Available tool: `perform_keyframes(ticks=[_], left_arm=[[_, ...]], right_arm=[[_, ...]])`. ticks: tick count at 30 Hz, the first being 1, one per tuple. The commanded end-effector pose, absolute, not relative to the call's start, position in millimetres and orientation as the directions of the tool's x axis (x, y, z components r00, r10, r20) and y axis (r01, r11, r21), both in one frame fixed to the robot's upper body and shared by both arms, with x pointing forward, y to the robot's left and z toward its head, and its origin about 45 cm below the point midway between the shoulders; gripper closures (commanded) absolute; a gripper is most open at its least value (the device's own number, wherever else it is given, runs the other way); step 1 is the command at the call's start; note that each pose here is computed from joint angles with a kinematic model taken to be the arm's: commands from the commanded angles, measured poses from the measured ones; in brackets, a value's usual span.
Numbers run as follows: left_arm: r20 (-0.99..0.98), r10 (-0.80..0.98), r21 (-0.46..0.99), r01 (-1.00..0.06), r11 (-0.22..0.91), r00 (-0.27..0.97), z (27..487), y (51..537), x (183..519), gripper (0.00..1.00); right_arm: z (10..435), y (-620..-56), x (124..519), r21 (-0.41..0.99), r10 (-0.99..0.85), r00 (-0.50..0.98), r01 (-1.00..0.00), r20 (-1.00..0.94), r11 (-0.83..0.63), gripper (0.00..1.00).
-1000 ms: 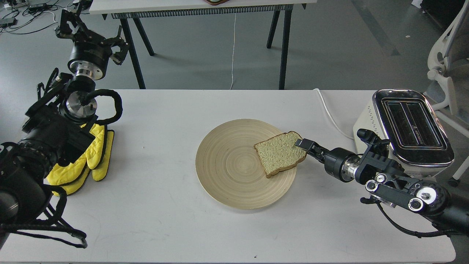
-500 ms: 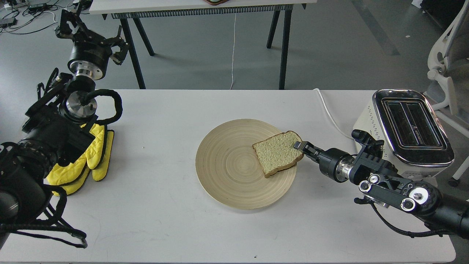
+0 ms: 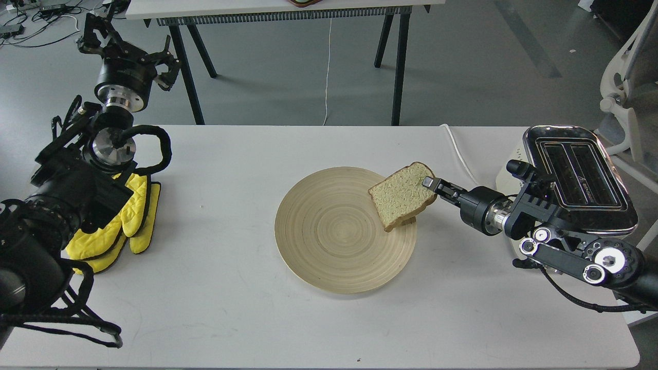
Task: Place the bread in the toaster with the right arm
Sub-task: 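Lift the bread slice with the right gripper up over the toaster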
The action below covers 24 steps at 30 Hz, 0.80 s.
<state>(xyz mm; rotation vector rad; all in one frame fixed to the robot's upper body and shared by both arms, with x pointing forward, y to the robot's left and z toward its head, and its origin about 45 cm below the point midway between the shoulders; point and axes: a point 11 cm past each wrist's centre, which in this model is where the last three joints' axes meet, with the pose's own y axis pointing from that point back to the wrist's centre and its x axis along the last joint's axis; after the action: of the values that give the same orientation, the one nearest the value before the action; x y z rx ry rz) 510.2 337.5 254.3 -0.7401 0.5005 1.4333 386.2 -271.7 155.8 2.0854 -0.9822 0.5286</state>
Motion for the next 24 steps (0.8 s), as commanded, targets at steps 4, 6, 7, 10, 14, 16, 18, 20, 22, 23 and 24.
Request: perform_keyframes(ticks=[4,6,7,10,14,16,18,20,22,23,24], left_arm=[[-0.709,0.698,-0.154,-0.988,-0.019,0.097,254.1,337.3,510.2,0.0],[-0.71,0.697,-0.154,-0.988,-0.02,0.097,254.2,337.4,510.2,0.0],[-0.709,0.698,-0.154,-0.988,-0.019,0.097,254.1,337.3,510.2,0.0],[-0.71,0.697,-0.154,-0.988,-0.02,0.097,254.2,337.4,510.2,0.0],[-0.71,0.697,-0.154,-0.988,-0.02,0.097,254.2,337.4,510.2,0.0],[-0.709,0.698,-0.154,-0.988,-0.019,0.097,254.1,337.3,510.2,0.0],[-0.709,0.698,-0.154,-0.988,-0.019,0.097,254.1,337.3,510.2,0.0],[-0.709,0.698,-0.154,-0.988,-0.019,0.097,254.1,337.3,510.2,0.0],[-0.709,0.698,-0.154,-0.988,-0.019,0.097,254.1,337.3,510.2,0.0],[-0.709,0.698,-0.154,-0.988,-0.019,0.097,254.1,337.3,510.2,0.0],[-0.709,0.698,-0.154,-0.988,-0.019,0.097,254.1,337.3,510.2,0.0]], right_arm=[[240.0,-308.2,397.4,0.362,-0.427,0.527,-0.837,0.735,-0.41,0.97],[271.2,-319.1,396.2,0.327,-0.411,0.492,-0.852,0.768,-0.409,0.98],[286.6,-326.7,393.5,0.312,-0.401,0.473,-0.86,0.784,-0.404,0.98],[322.7,-352.5,384.7,0.281,-0.372,0.416,-0.887,0.83,-0.366,0.98],[351.8,-392.5,369.6,0.273,-0.227,0.34,-0.92,0.912,-0.28,0.98],[357.6,-411.4,362.8,0.281,-0.161,0.321,-0.932,0.933,-0.228,0.98],[360.3,-432.3,355.1,0.295,-0.136,0.316,-0.942,0.939,-0.157,0.98],[357.1,-448.9,346.3,0.32,-0.126,0.331,-0.942,0.935,-0.103,0.98],[349.1,-458.0,339.0,0.35,-0.117,0.357,-0.934,0.927,-0.075,0.99],[345.9,-460.0,336.8,0.361,-0.115,0.367,-0.93,0.923,-0.07,0.99],[343.5,-461.4,335.4,0.368,-0.114,0.373,-0.928,0.921,-0.065,0.99]])
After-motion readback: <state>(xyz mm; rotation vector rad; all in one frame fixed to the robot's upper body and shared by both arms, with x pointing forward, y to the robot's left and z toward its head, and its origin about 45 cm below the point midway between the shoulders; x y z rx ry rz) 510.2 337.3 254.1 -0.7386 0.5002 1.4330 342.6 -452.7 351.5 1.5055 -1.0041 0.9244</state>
